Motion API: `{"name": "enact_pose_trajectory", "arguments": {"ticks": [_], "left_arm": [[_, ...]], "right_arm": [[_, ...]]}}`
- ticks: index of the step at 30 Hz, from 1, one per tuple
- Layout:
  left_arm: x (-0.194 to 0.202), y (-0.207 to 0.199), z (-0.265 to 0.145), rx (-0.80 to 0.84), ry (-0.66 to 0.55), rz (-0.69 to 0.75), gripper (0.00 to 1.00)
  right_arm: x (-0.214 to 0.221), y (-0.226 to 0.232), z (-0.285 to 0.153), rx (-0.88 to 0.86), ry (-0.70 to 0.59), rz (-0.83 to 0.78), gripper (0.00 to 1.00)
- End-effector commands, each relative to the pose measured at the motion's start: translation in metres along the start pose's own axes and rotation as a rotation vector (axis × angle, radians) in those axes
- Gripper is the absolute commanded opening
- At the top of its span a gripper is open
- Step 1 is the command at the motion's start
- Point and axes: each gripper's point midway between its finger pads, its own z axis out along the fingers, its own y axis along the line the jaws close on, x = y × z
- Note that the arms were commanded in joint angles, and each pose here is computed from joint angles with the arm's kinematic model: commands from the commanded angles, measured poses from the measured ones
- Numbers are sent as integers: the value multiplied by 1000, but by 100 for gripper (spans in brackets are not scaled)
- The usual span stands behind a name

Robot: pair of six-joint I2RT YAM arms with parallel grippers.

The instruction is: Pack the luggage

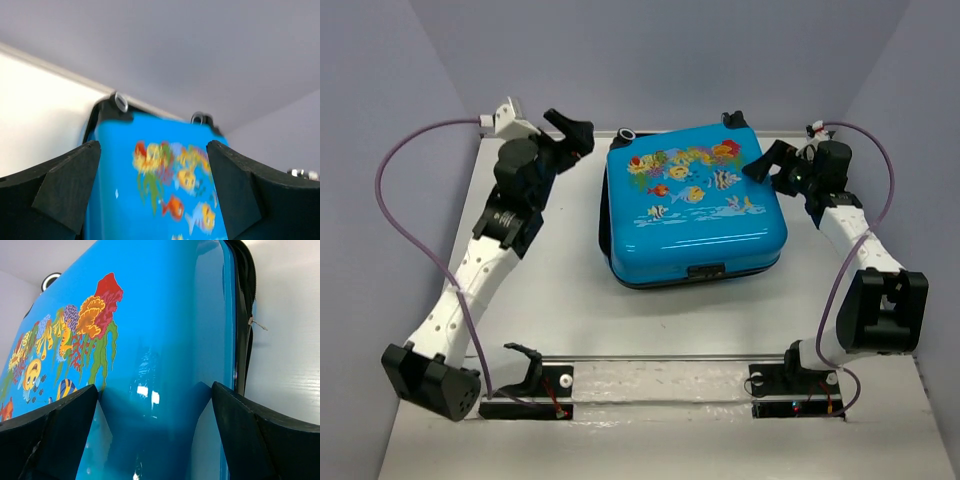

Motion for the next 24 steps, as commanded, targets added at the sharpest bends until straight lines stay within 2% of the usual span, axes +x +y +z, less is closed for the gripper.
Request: {"name": "enact_pose_trajectory", "arguments": {"ticks": [1, 2, 3, 4, 6, 7, 8, 9, 10, 12, 15, 17, 18, 20, 22, 23, 24], "left_arm": [[2, 17, 76, -22, 102, 95, 99], [9, 17, 92, 12, 158, 100, 99], [38, 41, 123, -23, 251, 101, 99], [21, 28, 138, 13, 244, 93, 99], [29, 42, 164, 12, 314, 95, 99], [34, 44, 191, 25, 336, 111, 99], [41, 52, 200, 9, 376, 116, 99], [70, 75, 222, -12, 444, 113, 99], [50, 57, 235, 42, 408, 116, 99], [64, 59, 258, 106, 448, 81, 99], [77, 54, 281, 211, 466, -3, 99], [79, 36, 287, 317, 465, -77, 99], [97, 47, 294, 316, 497, -111, 99], [99, 30, 298, 408, 500, -130, 99], [123, 31, 300, 434, 554, -187, 99], [125, 27, 301, 481, 540, -195, 99], [128, 25, 300, 490, 558, -268, 99]], "right_arm": [[4, 39, -3, -153, 74, -5, 100], [2, 42, -3, -161, 73, -17, 100], [2, 42, -3, -164, 74, -20, 100], [3, 41, -3, -159, 74, -22, 100], [1, 29, 0, -96, 57, -22, 100], [1, 21, 1, -56, 48, -19, 100], [0, 14, 2, -20, 37, -17, 100], [-4, 3, 3, 40, 11, -14, 100], [-5, 0, 3, 57, 2, -17, 100], [-6, -9, 5, 82, 2, -11, 100], [3, -9, 10, 56, 37, -12, 100], [14, -11, 13, 39, 60, 2, 100], [19, -12, 15, 29, 71, 8, 100], [28, -19, 18, 40, 83, 21, 100], [35, -26, 22, 56, 97, 40, 100], [37, -26, 24, 46, 103, 43, 100], [39, -25, 25, 38, 112, 45, 100]]}}
